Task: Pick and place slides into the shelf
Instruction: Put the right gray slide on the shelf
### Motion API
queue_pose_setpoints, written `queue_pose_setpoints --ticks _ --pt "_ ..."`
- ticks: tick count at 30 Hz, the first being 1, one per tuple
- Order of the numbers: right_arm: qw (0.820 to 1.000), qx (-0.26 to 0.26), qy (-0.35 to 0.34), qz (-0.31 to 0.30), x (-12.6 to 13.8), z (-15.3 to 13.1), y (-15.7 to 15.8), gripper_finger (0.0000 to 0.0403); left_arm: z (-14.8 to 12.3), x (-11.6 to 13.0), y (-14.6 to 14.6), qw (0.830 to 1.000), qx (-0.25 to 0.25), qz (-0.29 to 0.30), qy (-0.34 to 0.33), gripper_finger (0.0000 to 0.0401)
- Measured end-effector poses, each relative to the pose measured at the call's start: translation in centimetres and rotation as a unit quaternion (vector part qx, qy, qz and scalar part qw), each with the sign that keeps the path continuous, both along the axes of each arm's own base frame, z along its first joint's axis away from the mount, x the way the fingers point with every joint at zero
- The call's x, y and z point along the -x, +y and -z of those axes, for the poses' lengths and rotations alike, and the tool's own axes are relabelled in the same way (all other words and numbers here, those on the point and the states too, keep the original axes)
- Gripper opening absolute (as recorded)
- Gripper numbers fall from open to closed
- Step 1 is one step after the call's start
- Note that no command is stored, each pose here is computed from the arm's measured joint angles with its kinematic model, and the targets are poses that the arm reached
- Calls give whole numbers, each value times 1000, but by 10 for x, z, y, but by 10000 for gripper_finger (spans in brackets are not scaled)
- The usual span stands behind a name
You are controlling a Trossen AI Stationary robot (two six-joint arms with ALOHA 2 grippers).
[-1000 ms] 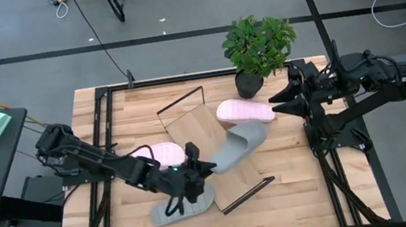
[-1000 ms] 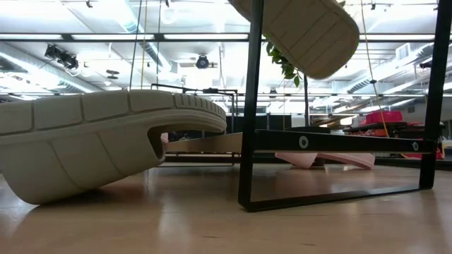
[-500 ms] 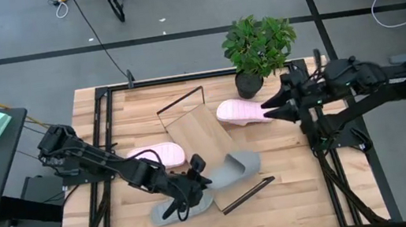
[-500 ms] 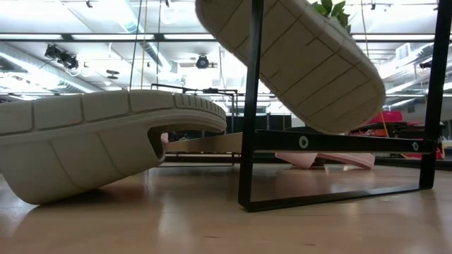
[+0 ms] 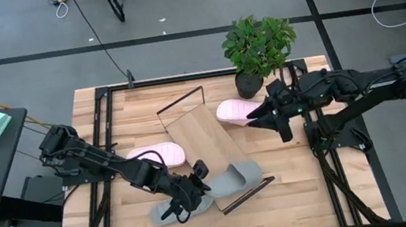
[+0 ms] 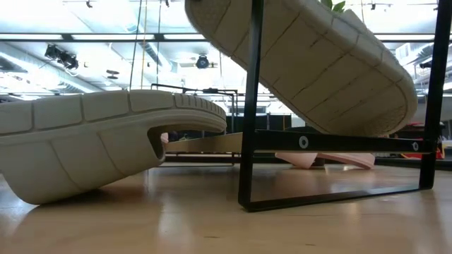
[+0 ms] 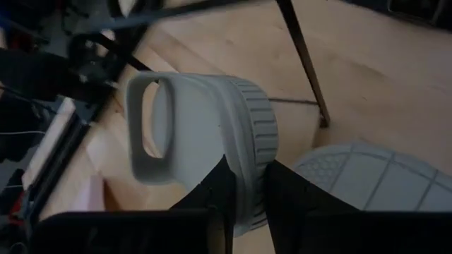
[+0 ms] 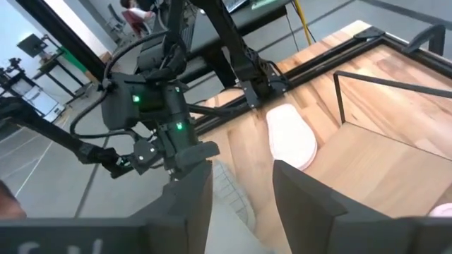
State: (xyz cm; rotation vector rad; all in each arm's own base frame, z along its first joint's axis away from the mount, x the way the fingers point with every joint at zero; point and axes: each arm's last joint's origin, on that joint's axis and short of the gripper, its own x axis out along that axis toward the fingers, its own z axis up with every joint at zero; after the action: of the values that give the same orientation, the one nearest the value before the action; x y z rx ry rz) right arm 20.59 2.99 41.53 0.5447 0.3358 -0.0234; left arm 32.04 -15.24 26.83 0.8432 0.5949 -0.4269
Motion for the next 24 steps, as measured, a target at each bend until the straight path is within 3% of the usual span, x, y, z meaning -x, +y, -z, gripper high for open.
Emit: queue_pose_setpoints --ticks 12,24 --pt "1000 -7 -5 -1 1 -2 1 137 10 -15 18 999 -6 -41 5 60" --pt "1000 11 -6 -7 2 -2 1 135 15 -19 15 1000 15 -19 9 62"
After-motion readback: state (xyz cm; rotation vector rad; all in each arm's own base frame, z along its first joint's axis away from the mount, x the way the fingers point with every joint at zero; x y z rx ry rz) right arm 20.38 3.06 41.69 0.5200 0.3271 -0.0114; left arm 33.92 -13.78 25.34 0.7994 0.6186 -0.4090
